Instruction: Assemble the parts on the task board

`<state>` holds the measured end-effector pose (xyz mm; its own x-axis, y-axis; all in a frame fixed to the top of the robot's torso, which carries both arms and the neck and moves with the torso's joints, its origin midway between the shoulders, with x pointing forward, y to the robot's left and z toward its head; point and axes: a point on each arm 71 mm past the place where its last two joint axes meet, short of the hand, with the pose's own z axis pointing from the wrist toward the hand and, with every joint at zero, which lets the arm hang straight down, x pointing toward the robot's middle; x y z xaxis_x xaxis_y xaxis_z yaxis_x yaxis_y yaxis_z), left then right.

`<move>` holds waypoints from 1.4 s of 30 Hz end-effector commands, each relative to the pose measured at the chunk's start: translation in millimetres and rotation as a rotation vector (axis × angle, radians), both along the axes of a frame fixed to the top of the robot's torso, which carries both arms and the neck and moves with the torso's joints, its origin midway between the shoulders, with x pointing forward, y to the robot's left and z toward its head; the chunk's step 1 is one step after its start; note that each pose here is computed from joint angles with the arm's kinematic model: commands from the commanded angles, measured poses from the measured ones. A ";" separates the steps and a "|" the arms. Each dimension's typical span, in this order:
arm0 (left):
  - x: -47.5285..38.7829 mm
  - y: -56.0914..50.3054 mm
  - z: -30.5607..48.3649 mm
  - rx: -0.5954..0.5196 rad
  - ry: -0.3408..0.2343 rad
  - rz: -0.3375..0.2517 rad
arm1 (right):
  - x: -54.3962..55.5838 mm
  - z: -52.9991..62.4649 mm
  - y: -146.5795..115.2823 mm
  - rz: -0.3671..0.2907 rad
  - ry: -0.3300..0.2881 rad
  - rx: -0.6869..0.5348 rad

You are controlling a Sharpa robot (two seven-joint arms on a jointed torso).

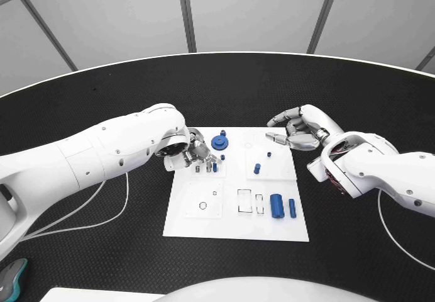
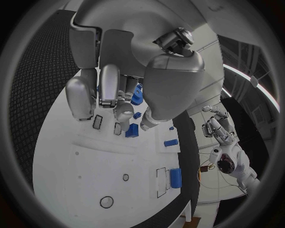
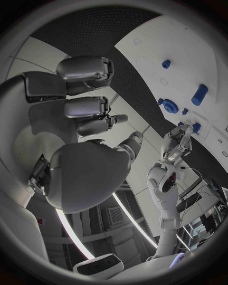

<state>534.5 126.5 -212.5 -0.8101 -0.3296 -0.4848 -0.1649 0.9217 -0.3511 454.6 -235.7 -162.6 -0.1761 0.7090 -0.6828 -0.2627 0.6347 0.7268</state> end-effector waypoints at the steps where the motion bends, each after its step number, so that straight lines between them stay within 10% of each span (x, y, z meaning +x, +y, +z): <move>1: -0.1 -0.5 0.0 0.001 0.001 -0.002 | 0.0 0.0 0.0 0.000 0.000 0.000; 42: 0.0 -4.2 -1.1 0.011 0.016 -0.021 | 0.2 -0.7 0.9 0.005 0.008 -0.003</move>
<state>534.6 122.4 -213.5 -0.8242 -0.3074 -0.4756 -0.1512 0.9288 -0.3383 454.8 -234.9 -163.3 -0.1848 0.7064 -0.6833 -0.2599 0.6353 0.7272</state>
